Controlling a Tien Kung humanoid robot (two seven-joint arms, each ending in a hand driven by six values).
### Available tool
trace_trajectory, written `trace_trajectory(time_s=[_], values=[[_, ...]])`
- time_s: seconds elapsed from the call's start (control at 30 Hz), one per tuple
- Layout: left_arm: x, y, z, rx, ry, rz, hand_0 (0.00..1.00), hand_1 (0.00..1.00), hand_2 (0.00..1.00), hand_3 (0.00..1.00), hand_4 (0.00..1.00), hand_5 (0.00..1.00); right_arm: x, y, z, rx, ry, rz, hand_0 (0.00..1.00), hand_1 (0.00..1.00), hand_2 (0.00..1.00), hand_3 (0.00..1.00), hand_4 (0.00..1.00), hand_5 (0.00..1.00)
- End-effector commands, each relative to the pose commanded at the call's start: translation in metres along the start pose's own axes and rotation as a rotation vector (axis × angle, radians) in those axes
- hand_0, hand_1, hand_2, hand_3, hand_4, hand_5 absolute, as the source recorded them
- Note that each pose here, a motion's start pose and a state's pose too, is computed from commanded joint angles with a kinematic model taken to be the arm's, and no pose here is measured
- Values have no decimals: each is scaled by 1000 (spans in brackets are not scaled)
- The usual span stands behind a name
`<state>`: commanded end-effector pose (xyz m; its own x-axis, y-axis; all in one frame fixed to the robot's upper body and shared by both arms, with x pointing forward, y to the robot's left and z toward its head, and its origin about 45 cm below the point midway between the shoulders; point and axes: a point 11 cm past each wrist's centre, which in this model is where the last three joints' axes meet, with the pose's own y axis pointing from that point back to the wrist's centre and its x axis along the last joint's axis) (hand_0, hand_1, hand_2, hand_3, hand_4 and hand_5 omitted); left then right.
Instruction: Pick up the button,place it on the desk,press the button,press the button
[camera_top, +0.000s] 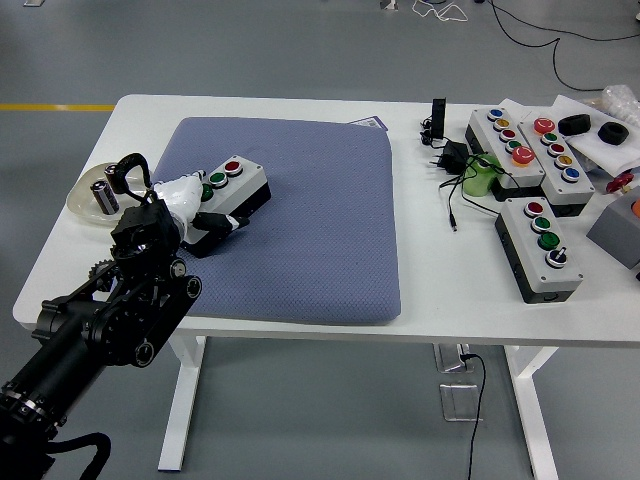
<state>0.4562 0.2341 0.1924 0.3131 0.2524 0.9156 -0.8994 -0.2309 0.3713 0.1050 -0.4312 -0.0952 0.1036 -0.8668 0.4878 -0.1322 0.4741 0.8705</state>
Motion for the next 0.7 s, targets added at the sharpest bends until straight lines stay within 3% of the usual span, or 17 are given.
trace_trajectory(time_s=[0.17, 0.2, 0.37, 0.4, 0.57, 0.6, 0.7], values=[[-1, -1, -2, 28, -4, 15, 825, 945, 980, 998, 998, 543, 0, 0, 0, 1, 1, 0, 641, 572, 626, 626, 227, 239], [-1, -2, -3, 34, -3, 18, 691, 855, 899, 998, 998, 511, 0, 0, -1, 2, 1, 0, 641, 571, 626, 626, 227, 239], [-1, -2, -3, 39, -6, 23, 691, 855, 899, 998, 998, 511, 0, 0, -1, 2, 2, 0, 641, 571, 626, 626, 227, 239], [-1, -2, -4, 40, -6, 23, 574, 769, 839, 998, 998, 476, 0, 0, -1, 2, 3, 0, 641, 571, 626, 626, 227, 239], [-4, -4, -5, 48, -28, 3, 574, 769, 839, 998, 998, 476, 1, 0, -1, 2, 5, 1, 641, 571, 626, 626, 227, 239], [-4, -5, -5, 49, -32, 0, 449, 664, 743, 998, 998, 481, 1, 0, 0, 2, 4, 1, 641, 571, 625, 627, 228, 239], [-7, -5, -5, 51, -47, -11, 449, 664, 743, 998, 998, 481, 1, 0, 0, 2, 6, 1, 641, 571, 625, 627, 228, 239]])
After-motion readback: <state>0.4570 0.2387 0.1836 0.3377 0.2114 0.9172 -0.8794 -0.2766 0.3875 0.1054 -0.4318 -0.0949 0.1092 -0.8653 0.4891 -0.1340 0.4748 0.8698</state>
